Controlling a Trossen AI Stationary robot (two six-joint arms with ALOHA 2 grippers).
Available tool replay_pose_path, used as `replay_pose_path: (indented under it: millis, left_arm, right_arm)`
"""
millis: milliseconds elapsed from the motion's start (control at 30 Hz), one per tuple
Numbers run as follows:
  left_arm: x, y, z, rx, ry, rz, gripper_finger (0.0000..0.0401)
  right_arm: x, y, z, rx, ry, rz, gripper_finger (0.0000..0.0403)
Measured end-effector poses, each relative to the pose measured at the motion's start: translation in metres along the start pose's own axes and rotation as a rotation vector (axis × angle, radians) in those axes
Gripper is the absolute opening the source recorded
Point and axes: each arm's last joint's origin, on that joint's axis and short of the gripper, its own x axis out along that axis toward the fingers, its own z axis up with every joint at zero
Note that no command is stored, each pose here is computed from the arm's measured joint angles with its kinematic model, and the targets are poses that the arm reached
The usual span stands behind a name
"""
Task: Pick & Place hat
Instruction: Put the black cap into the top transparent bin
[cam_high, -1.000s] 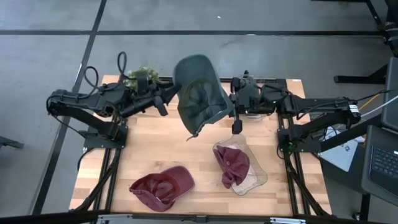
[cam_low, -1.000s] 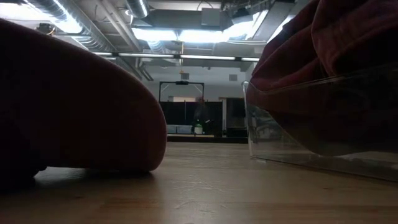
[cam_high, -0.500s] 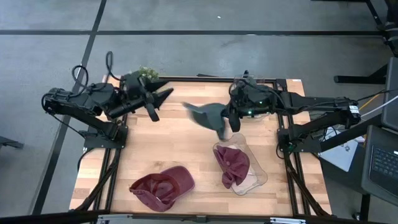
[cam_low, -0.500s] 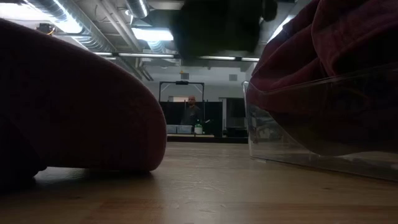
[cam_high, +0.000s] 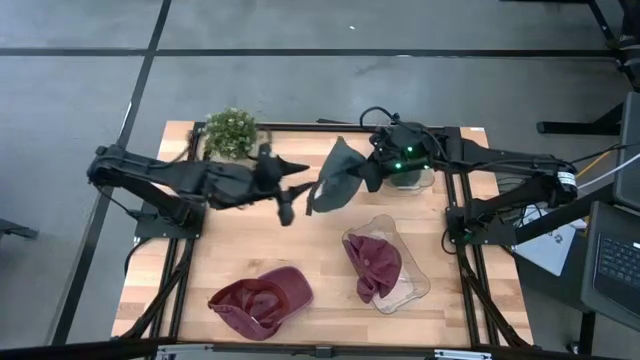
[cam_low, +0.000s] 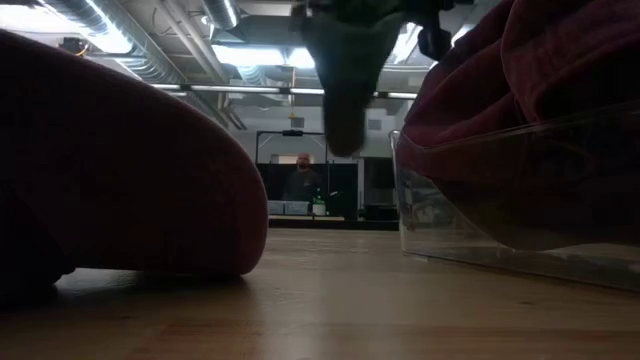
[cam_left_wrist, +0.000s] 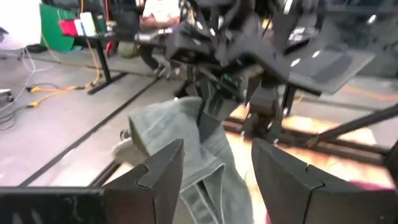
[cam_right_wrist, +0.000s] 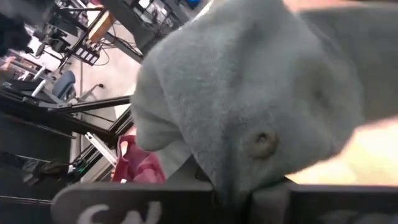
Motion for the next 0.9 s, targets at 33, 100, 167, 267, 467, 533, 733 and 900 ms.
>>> replay_pose_path:
  millis: [33,100,167,267,467,533,733,900]
  left_arm:
    - [0.006,-0.002,-0.004,0.01,0.015,0.007,0.0185]
    - [0.019,-0.007,-0.012,0.044,0.047,0.02,0.0185]
    - [0.031,-0.012,-0.021,0.089,0.076,0.029,0.0185]
    - [0.047,-0.02,-0.034,0.155,0.116,0.037,0.0185]
    - [0.066,-0.033,-0.052,0.261,0.157,0.034,0.0184]
    - [0.07,-0.035,-0.056,0.277,0.169,0.035,0.0184]
    - [0.072,-0.036,-0.059,0.285,0.174,0.054,0.0184]
    - [0.072,-0.034,-0.058,0.367,0.17,0.113,0.0185]
  right_arm:
    - [0.003,-0.002,0.0,0.015,0.011,-0.001,0.0006]
    - [0.01,-0.005,0.0,0.039,0.039,0.007,0.0006]
    - [0.018,-0.007,-0.001,0.063,0.07,0.016,0.0006]
    - [0.031,-0.01,-0.003,0.102,0.112,0.024,0.0006]
    - [0.049,-0.014,-0.004,0.178,0.124,0.021,0.0006]
    - [0.052,-0.015,-0.002,0.185,0.106,0.031,0.0006]
    - [0.058,-0.021,0.008,0.244,0.04,0.052,0.0006]
    - [0.058,-0.022,0.019,0.293,-0.034,0.102,0.0006]
